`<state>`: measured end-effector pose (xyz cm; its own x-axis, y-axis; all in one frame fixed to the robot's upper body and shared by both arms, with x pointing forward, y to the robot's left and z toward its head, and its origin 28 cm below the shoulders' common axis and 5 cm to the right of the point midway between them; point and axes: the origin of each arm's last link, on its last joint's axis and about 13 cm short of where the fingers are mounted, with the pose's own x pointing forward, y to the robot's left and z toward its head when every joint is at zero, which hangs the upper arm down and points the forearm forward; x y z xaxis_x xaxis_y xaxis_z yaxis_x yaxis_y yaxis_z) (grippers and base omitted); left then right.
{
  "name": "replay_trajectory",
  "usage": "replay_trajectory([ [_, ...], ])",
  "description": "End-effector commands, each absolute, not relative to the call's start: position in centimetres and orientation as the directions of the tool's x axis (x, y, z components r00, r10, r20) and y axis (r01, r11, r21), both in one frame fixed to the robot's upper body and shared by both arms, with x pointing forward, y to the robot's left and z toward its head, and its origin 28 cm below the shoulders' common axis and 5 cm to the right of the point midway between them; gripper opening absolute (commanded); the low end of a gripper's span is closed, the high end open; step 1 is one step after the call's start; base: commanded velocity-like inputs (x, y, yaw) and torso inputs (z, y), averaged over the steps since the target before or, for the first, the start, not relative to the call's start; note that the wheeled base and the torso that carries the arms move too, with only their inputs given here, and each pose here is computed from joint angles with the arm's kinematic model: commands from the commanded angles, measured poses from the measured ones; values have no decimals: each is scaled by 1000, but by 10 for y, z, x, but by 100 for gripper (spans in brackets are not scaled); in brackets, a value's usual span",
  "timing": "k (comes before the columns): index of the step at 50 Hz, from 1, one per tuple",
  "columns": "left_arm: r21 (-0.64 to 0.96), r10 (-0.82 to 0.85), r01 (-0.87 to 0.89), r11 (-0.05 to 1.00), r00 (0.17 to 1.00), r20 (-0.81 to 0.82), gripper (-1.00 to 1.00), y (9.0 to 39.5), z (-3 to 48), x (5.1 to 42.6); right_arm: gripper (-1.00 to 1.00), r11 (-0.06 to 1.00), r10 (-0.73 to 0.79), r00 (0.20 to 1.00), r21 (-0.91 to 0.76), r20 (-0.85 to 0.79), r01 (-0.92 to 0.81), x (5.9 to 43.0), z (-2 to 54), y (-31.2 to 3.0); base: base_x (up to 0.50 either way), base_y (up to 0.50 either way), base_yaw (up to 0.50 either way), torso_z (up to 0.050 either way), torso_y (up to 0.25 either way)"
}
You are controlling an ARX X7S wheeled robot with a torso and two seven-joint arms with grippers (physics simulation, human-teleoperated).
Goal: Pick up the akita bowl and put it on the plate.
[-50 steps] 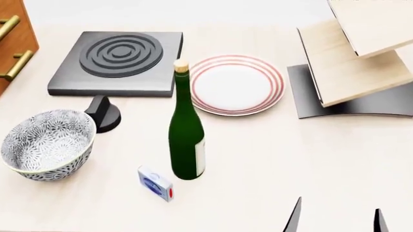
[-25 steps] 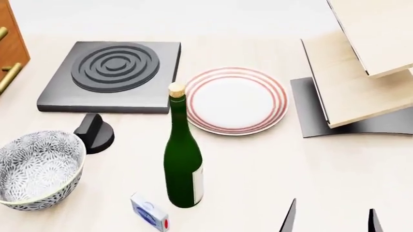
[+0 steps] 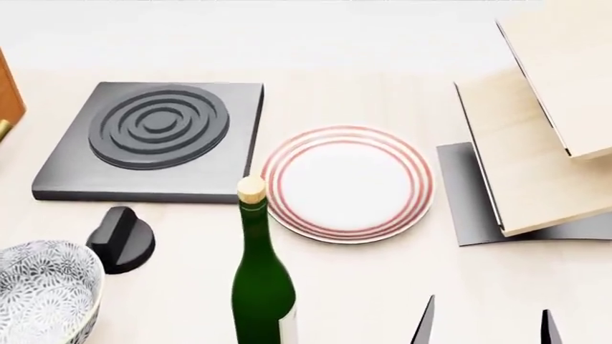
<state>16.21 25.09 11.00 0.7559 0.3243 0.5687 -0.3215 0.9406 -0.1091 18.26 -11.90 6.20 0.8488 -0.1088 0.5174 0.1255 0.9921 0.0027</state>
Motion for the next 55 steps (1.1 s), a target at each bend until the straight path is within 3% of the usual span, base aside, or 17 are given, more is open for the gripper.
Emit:
replay_trajectory([
  [1, -110, 325, -322, 940, 755, 569, 100, 251, 110, 162, 100, 992, -109, 848, 3, 518, 126, 182, 62, -119, 262, 0, 0, 0, 0],
  [55, -108, 320, -317, 942, 757, 570, 100, 250, 110, 161, 100, 993, -103, 850, 1, 516, 119, 182, 60, -118, 259, 0, 0, 0, 0],
])
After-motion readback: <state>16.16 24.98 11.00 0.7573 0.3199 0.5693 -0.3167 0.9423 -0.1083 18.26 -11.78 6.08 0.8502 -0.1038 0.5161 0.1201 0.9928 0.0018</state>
